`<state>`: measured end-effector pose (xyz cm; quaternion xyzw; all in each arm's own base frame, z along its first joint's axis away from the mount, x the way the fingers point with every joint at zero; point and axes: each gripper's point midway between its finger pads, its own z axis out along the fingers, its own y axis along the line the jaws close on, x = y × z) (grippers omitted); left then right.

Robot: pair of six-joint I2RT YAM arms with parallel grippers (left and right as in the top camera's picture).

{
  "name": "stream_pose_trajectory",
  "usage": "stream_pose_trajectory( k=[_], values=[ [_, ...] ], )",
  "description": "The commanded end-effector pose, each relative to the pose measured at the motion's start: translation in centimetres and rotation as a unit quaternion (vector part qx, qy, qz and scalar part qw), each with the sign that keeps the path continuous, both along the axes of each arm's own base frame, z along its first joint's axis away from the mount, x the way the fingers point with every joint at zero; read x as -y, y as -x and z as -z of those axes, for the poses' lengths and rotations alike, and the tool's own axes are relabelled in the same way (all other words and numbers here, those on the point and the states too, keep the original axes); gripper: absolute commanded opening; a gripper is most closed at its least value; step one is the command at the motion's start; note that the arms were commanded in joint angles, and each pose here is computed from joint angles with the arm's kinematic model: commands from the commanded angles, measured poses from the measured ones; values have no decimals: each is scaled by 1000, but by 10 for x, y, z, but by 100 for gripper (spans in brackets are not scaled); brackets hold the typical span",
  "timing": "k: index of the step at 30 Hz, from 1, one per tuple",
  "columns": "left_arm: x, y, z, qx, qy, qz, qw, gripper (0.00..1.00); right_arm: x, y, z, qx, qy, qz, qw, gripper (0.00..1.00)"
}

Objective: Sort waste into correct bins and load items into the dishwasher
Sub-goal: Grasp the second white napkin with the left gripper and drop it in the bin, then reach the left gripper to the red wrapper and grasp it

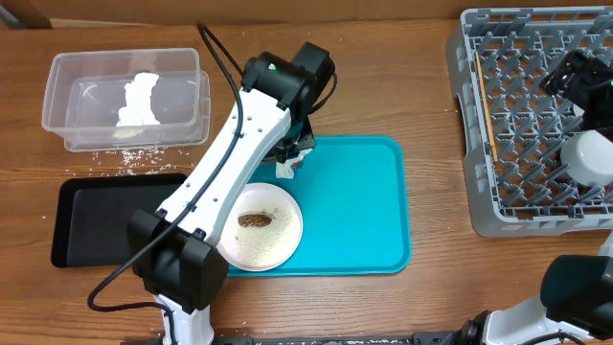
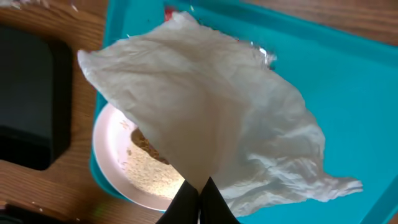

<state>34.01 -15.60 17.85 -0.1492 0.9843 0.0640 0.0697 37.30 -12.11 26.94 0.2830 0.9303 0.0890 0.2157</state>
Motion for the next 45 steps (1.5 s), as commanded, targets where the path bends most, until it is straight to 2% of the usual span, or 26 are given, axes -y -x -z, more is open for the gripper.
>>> stream_pose_trajectory(
  k=[1,6,10,13,14,16,21,23,25,27,28,29,30,33,34,35,36,38,41,45],
  values=[
    [-20,-20,-33,69,-47,-21,996,4,1,-1,-5,8,4,2,1000,100],
    [-46,-44,-76,144,-60,-61,986,4,1,-1,-5,8,4,2,1000,100],
    [-83,-73,-102,212,-70,-116,968,4,1,-1,-5,8,4,2,1000,100],
    [-123,-98,-113,258,-83,-171,947,4,1,-1,-5,8,4,2,1000,100],
    [-149,-114,-118,288,-87,-207,931,4,1,-1,-5,8,4,2,1000,100],
    [-175,-129,-120,315,-84,-240,914,4,1,-1,-5,8,4,2,1000,100],
    [-224,-151,-106,337,-60,-294,893,5,1,-1,-5,8,4,2,1000,100],
    [-239,-152,-97,332,-55,-307,890,17,1,-1,-5,8,4,2,1000,100],
    [-253,-149,-87,321,-57,-319,890,38,1,-1,-5,8,4,2,1000,100],
    [-266,-144,-79,310,-64,-331,889,63,1,-1,-5,8,4,2,1000,100],
    [-271,-141,-76,303,-67,-334,890,85,1,-1,-5,8,4,2,1000,100],
    [-273,-137,-74,295,-70,-335,892,95,1,-1,-5,8,4,2,1000,100],
    [-274,-135,-72,289,-71,-330,896,100,1,-1,-5,8,4,2,1000,100],
    [-259,-132,-62,252,-46,-280,925,100,1,-1,-5,8,4,2,1000,100],
    [-232,-131,-52,217,6,-213,953,100,1,-1,-5,8,4,2,1000,100],
    [-215,-131,-48,202,40,-181,962,100,1,-1,-5,8,4,2,1000,100],
    [-180,-126,-42,172,106,-125,971,100,1,-1,-5,8,4,2,1000,100],
    [-129,-111,-37,127,174,-55,975,100,1,-1,-5,8,4,2,1000,100],
    [-87,-92,-27,83,189,3,978,100,1,-1,-5,8,4,2,1000,100],
    [-49,-65,2,27,154,36,987,100,1,-1,-5,8,4,2,1000,100]
  ],
)
